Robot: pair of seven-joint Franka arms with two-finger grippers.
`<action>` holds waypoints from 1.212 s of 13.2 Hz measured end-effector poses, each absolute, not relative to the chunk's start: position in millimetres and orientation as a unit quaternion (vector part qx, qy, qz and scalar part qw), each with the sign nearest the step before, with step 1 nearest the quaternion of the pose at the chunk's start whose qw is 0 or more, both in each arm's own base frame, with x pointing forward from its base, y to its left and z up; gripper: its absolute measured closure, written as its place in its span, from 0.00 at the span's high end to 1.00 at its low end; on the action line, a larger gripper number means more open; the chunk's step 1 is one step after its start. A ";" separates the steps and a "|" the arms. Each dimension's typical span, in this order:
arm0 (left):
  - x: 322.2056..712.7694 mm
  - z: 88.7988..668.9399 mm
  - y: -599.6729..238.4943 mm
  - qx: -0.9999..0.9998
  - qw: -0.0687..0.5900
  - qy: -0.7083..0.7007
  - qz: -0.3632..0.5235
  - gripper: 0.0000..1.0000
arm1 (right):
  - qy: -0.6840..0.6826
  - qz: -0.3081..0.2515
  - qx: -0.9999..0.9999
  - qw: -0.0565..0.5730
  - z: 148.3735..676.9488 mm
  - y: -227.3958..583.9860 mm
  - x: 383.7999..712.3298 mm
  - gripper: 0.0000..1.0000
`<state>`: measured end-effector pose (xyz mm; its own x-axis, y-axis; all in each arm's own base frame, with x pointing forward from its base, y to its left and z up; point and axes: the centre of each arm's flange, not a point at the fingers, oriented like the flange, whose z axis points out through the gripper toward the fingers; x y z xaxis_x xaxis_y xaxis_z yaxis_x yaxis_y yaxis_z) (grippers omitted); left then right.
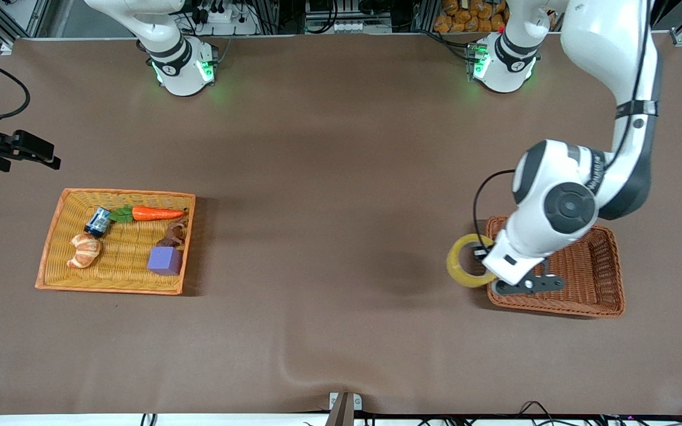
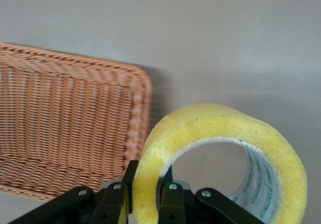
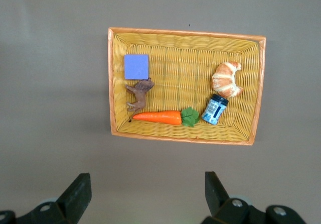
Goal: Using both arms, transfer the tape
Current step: 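Carry the tape over the brown basket and lower it with the left gripper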
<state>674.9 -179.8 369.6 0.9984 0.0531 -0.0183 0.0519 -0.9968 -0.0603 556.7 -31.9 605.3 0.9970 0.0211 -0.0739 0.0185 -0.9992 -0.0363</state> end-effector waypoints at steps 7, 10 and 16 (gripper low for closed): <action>688.4 310.9 -30.6 -0.997 0.032 -0.021 0.065 0.22 | 0.003 0.047 -0.999 0.018 609.9 -27.2 551.9 1.00; 687.8 291.4 6.4 -0.996 0.027 -0.019 0.079 0.49 | 0.002 0.044 -0.999 0.017 624.2 -25.6 546.5 1.00; 710.1 378.8 -4.4 -1.000 0.028 -0.006 0.000 1.00 | 0.001 0.042 -0.999 0.017 627.9 -25.1 544.7 1.00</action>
<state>710.1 -4.4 378.8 0.9999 0.0118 -0.0004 0.0118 -0.9984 -0.0557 544.7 -25.1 627.9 0.9964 -0.0015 -0.0849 -0.0045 -0.9994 -0.0346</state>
